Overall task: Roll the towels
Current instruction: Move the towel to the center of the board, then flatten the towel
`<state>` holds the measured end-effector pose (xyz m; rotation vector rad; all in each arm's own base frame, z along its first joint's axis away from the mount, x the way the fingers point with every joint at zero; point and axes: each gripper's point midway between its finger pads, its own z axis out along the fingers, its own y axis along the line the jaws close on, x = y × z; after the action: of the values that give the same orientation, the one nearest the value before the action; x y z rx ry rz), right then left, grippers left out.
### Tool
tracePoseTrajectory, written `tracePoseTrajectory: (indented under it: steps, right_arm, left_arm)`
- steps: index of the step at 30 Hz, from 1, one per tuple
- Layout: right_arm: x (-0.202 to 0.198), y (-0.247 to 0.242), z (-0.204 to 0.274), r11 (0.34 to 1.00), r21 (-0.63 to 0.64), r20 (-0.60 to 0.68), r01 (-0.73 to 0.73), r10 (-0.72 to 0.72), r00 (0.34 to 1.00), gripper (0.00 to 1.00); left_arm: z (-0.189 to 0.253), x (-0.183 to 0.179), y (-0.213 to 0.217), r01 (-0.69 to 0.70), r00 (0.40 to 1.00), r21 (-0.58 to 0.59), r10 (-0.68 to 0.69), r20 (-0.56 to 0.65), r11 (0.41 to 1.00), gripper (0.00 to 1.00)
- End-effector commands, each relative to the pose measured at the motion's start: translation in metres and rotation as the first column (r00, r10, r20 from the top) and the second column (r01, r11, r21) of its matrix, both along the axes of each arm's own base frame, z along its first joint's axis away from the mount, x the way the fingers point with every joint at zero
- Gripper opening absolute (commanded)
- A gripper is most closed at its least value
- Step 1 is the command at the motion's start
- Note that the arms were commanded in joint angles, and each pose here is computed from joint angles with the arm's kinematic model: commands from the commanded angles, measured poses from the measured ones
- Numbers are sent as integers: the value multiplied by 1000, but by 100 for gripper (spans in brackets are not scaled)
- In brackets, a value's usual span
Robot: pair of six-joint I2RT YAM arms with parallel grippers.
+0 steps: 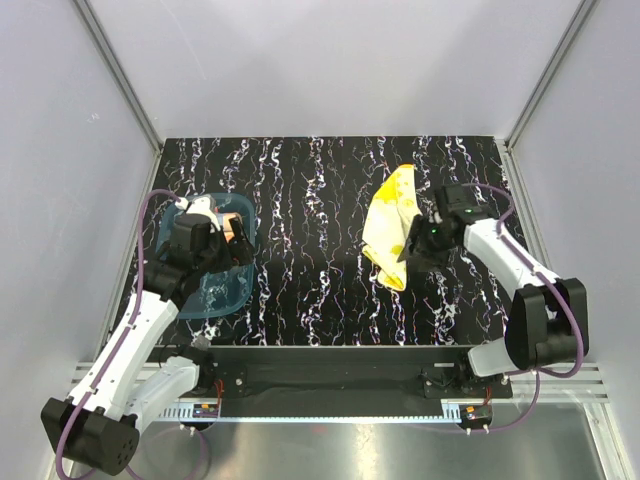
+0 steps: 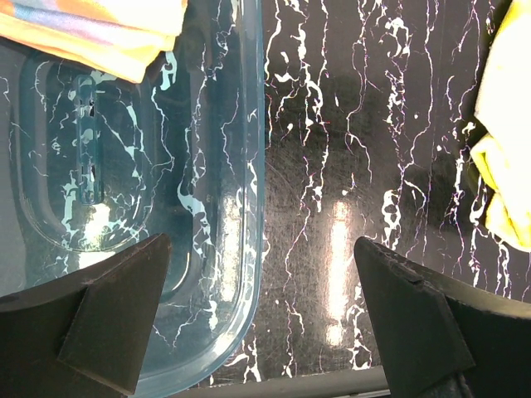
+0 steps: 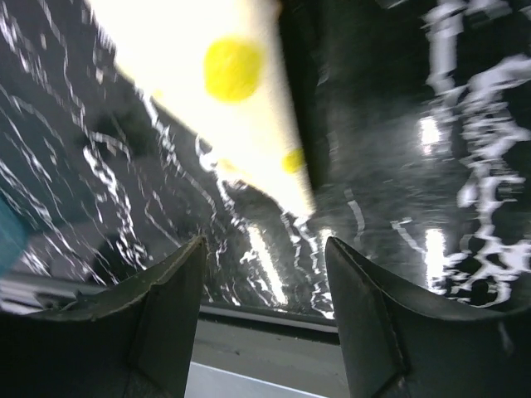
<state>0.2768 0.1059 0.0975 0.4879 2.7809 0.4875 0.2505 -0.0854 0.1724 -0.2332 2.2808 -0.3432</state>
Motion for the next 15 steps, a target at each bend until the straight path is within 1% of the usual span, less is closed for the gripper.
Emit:
tracePoseTrajectory:
  steps: [1,5,6,10,11,12,13,15]
  right_arm:
    - [-5,15,-14,999,-41,-4,-19,19,1000,67]
    - [-20,20,-36,995,-98,-60,-34,28,998,68]
    - [-25,25,-41,991,-124,-70,-53,45,997,68]
    - [-37,60,-50,983,-137,-82,-119,108,991,67]
    - [-40,65,-54,978,-156,-99,-137,123,988,66]
    - [-36,63,-55,969,-208,-85,-133,117,989,65]
    - [-34,76,-48,962,-225,-58,-151,142,988,64]
    - [-32,78,-50,945,-285,-60,-160,150,987,63]
  left_arm:
    - [15,10,0,0,998,11,-1,60,1000,99]
    - [15,10,-1,1,998,11,-1,63,1000,99]
    - [15,9,0,2,998,12,-2,63,1000,99]
    - [15,10,-1,5,998,14,-6,62,1000,99]
    - [16,10,-1,6,998,15,-6,64,1000,99]
    - [17,10,0,4,998,15,-5,65,1000,99]
    - [16,10,0,4,998,16,-5,63,1000,99]
    - [17,9,0,2,998,14,-3,67,1000,99]
